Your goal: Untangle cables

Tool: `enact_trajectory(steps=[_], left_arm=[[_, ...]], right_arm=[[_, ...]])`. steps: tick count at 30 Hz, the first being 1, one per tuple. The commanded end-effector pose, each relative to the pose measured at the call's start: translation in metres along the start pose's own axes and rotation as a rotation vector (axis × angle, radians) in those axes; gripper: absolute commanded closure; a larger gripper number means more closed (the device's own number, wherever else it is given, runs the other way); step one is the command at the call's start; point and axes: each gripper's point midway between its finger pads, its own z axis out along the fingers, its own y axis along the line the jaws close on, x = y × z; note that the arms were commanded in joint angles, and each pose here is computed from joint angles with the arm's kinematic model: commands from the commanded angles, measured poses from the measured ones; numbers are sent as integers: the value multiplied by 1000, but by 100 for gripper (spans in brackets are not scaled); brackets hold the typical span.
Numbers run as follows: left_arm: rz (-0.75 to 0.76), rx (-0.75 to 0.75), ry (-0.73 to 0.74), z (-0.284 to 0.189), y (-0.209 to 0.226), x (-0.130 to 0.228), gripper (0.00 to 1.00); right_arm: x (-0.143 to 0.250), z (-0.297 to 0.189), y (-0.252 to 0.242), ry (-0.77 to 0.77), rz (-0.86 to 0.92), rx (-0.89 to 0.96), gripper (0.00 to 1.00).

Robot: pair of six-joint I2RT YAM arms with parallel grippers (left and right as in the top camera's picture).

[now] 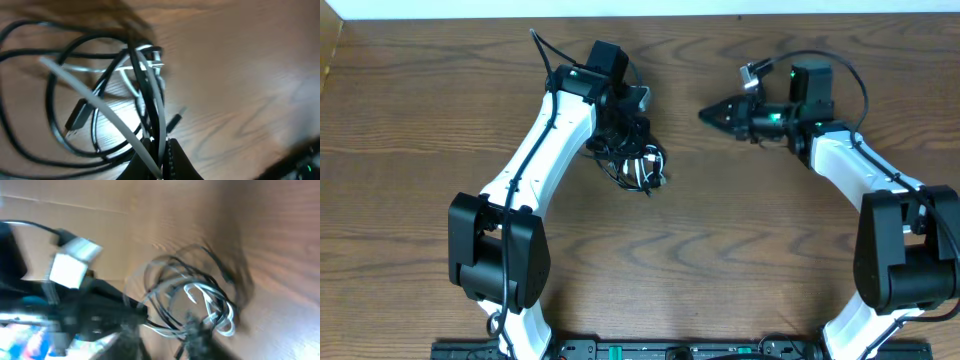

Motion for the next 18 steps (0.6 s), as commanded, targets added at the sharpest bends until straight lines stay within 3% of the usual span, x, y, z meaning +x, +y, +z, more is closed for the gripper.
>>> enact_trajectory(steps=[1,7,15,18], left_arm=[[174,173,-39,-16,-33,-1,93],[274,345,-57,-24,-62,1,93],[275,373,-53,-24,-69,3,92],[285,395,-48,-24,-76,5,92]], right_arm=[[12,7,-11,12,-66,93,55],[35,14,-33,78,-149,214,51],[62,24,-54,169,-265,353,52],[65,33,-68,169,-293,453,63]])
